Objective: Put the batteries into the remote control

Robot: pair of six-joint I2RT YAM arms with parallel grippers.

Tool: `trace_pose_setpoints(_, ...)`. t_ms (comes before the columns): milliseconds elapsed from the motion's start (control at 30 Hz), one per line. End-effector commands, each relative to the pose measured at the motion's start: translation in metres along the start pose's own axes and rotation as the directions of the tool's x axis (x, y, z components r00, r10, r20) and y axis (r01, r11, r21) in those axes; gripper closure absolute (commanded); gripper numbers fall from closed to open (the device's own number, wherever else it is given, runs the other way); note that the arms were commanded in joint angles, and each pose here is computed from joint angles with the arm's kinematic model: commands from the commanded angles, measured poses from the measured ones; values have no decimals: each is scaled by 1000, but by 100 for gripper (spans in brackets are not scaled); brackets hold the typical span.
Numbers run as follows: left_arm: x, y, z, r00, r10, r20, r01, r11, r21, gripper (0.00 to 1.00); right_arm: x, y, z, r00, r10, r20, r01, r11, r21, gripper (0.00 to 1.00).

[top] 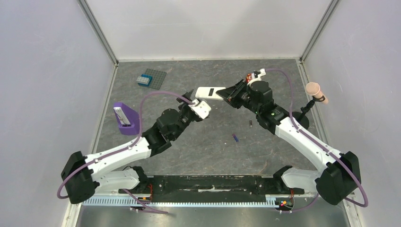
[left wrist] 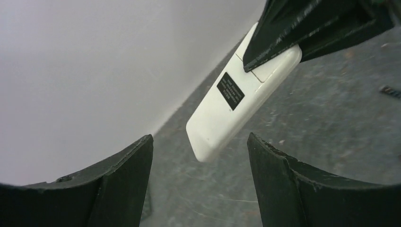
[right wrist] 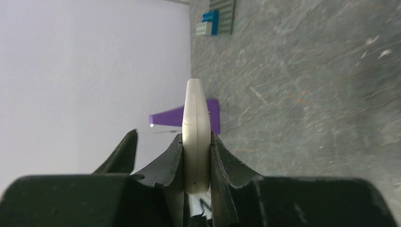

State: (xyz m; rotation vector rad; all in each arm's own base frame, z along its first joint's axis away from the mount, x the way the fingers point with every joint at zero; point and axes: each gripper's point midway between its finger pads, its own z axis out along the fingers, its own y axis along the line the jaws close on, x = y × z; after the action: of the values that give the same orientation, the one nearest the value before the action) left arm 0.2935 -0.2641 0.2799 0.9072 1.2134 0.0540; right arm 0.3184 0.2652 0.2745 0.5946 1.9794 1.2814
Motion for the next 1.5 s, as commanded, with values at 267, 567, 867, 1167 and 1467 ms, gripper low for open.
trace_pose_setpoints(267,-50,22,-21,509,-790,-341,793,585,-172,18,-41,58,-35,897,-369,244,420,884,-207,100)
trace_pose_setpoints(567,-121,37,4,-118,-957,-267,976,-162,147,24,-40,88,-54,952,-144,269,252,868,-428,100)
trace_pose_setpoints(867,-140,53,10,-164,-967,-196,944,-211,252,27,-43,99,-61,975,74,211,52,843,-535,100)
trace_pose_setpoints(1167,-131,41,14,-202,-953,-227,943,-252,217,29,-46,98,-64,967,173,190,-39,829,-557,100)
trace_pose_setpoints(1467,-120,39,21,-212,-952,-219,955,-249,161,31,-38,98,-60,974,163,158,-49,830,-555,100)
